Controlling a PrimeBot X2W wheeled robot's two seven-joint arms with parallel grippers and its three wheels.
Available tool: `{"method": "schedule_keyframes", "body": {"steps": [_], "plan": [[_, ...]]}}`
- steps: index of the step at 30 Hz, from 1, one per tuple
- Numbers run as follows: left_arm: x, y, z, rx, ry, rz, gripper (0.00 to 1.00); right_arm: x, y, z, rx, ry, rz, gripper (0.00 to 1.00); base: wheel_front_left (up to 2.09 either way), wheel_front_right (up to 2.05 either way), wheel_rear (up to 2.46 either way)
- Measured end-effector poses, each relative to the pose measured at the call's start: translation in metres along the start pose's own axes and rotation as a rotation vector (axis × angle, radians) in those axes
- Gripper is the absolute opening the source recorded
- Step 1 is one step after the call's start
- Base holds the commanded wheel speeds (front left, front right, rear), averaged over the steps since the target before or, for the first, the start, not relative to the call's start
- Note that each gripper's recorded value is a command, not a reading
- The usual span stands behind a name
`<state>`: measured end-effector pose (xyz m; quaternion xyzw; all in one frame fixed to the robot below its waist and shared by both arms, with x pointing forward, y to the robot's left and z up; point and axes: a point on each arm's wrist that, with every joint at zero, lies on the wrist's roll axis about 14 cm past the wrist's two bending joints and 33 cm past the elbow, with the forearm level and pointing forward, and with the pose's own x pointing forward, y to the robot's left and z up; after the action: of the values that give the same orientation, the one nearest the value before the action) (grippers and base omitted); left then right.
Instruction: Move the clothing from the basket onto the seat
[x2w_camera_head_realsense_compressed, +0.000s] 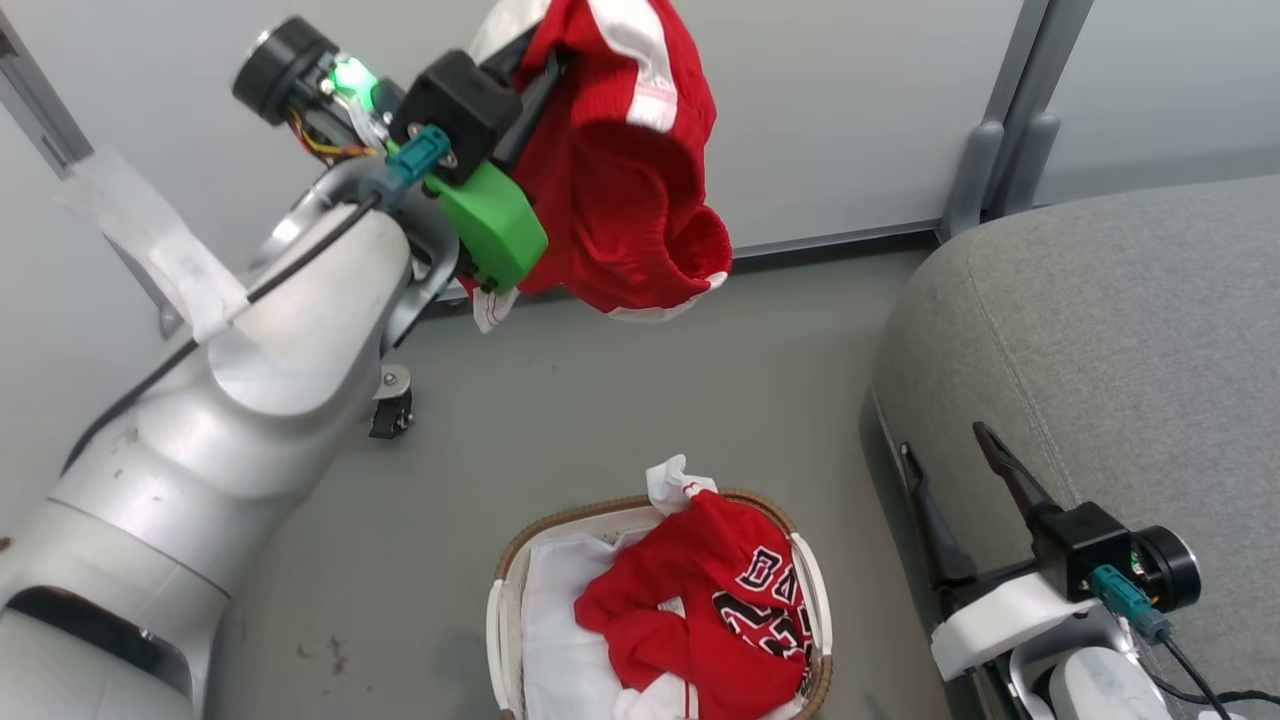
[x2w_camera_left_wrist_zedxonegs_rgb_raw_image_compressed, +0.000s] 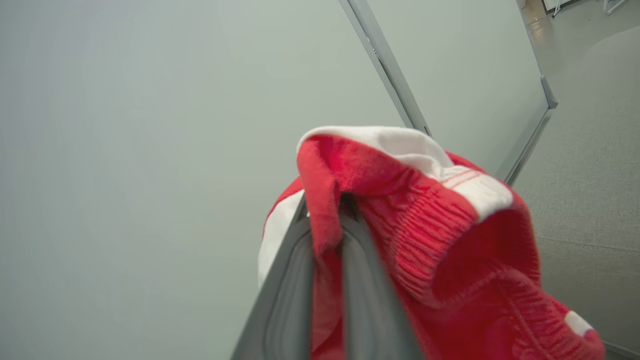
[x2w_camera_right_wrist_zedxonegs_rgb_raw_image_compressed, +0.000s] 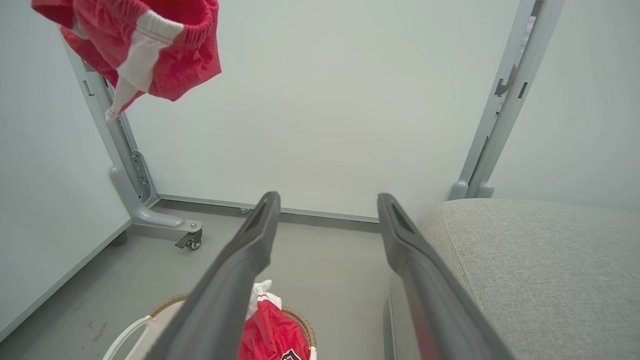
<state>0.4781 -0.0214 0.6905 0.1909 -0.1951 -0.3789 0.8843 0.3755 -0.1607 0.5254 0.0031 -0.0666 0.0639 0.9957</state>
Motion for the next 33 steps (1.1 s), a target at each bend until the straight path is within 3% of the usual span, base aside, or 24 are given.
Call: {"method": "schedule_keyframes", "body": {"steps": [11,20,33], "plan": [[0.004,0.000,0.046,0.056,-0.060,-0.023,0.00,0.018,0.055,0.055,-0.023,-0.168,0.172,1.00,0.00,0.00,0.00],[0.005,-0.012,0.056,0.054,-0.082,-0.052,0.00,0.041,0.100,0.116,-0.121,-0.347,0.318,1.00,0.00,0.00,0.00],[0.001,-0.039,0.067,0.036,-0.112,-0.116,0.00,0.060,0.131,0.092,-0.278,-0.269,0.428,1.00,0.00,0.00,0.00]]}}
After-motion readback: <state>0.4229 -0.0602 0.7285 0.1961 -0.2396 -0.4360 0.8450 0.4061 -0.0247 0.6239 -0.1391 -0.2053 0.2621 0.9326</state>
